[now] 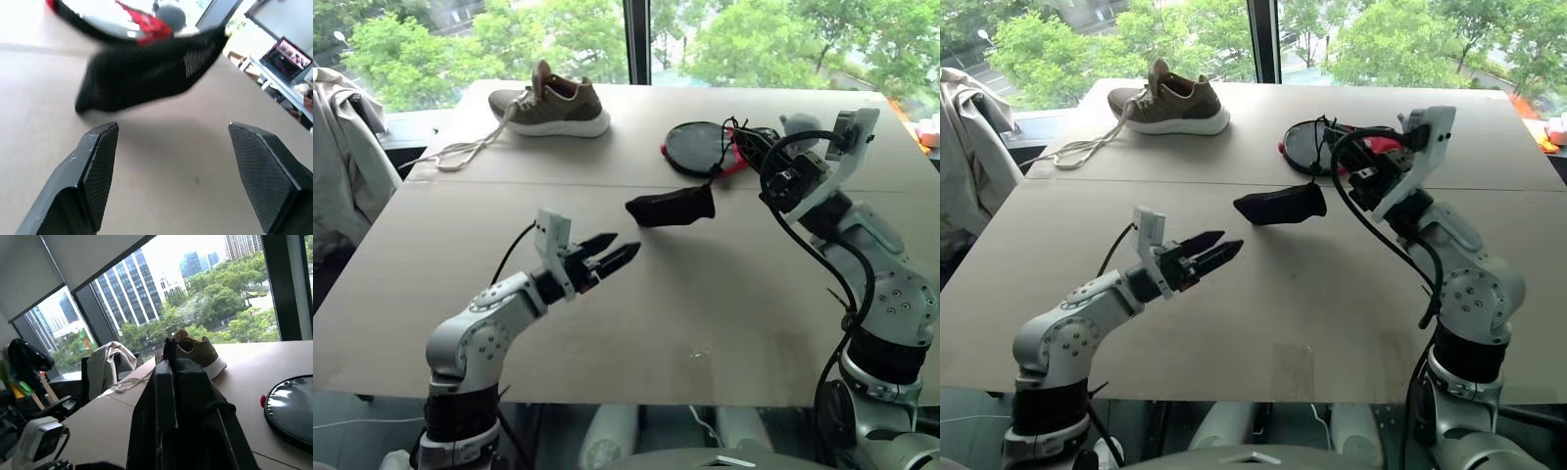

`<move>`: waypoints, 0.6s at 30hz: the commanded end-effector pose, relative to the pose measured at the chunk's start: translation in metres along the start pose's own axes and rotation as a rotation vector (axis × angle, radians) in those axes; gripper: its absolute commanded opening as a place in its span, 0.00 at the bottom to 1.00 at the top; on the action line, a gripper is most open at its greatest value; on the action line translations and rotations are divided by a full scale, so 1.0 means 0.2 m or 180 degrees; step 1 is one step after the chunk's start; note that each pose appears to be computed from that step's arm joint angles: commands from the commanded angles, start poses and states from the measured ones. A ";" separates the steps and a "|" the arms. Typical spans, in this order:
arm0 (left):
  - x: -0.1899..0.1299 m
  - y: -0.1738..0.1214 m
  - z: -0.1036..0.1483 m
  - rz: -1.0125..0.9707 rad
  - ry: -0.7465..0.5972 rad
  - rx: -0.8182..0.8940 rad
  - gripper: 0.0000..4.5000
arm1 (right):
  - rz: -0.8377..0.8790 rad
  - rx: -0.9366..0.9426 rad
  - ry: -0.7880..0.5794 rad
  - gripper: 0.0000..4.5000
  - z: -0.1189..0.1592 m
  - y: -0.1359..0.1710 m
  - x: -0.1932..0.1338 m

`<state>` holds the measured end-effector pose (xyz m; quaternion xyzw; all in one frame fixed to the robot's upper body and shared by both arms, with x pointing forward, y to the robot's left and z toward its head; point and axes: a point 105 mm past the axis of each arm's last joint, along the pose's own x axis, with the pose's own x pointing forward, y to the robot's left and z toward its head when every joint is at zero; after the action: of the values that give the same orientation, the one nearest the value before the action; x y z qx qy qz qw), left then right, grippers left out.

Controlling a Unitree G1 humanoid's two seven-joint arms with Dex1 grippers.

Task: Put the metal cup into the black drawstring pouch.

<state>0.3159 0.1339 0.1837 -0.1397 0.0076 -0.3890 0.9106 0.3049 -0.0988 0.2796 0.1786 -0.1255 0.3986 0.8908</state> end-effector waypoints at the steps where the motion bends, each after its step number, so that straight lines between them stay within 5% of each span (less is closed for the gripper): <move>1: 0.13 -0.07 0.23 -0.0231 -0.0480 0.0328 0.82 | 0.0125 -0.0104 -0.0065 0.00 0.08 0.04 0.03; 8: 0.38 -0.36 0.36 -0.1084 -0.0668 0.0734 0.82 | 0.0199 -0.0259 -0.0025 0.00 0.13 0.08 0.12; 18: 0.56 -0.37 0.37 -0.0956 -0.0876 0.1179 0.82 | 0.0252 -0.0300 -0.0021 0.00 0.14 0.12 0.17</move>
<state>0.3554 0.0253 0.2716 -0.0315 -0.1767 -0.4889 0.8537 0.3136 -0.0735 0.3104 0.1368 -0.1289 0.4229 0.8865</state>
